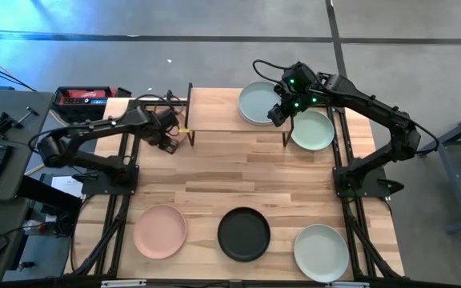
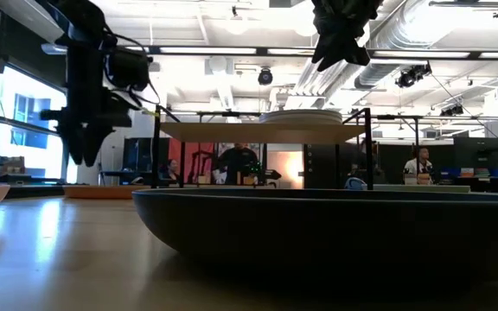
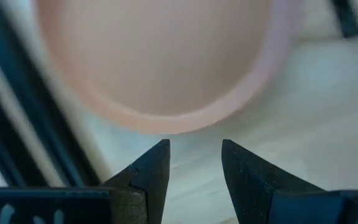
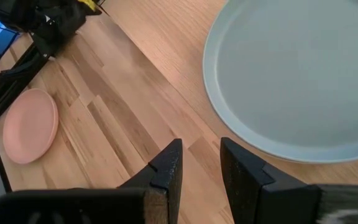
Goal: Place and stack plates onto a shelf
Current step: Stack the light orange plate on top of the other blue plate on the shelf
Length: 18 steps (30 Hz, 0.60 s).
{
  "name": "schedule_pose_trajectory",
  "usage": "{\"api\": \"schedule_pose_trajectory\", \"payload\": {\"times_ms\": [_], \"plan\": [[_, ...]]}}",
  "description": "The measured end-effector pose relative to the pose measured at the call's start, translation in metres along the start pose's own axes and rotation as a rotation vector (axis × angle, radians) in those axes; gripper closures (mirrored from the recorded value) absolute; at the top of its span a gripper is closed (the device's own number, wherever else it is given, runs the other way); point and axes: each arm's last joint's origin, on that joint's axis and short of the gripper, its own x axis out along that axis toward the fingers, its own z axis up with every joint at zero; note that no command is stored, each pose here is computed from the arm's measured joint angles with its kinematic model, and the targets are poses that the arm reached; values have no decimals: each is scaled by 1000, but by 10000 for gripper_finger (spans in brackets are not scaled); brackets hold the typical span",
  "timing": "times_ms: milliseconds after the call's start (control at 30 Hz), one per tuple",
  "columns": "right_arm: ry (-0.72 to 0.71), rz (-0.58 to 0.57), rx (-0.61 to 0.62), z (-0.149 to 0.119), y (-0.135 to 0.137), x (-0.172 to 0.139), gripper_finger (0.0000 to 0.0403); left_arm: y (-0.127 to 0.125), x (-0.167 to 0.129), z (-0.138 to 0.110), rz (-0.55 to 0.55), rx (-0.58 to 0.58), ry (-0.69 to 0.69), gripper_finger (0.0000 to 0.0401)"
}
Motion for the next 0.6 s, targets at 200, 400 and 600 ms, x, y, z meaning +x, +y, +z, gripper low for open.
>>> {"api": "schedule_pose_trajectory", "payload": {"times_ms": [200,400,600], "plan": [[3,5,-7,-1,2,1,316,20,5,8,29,-330,24,268],[8,10,-17,-2,5,2,316,37,9,13,20,-493,54,268],[-1,1,-34,-1,5,2,316,48,11,16,-9,-555,80,268]]}}
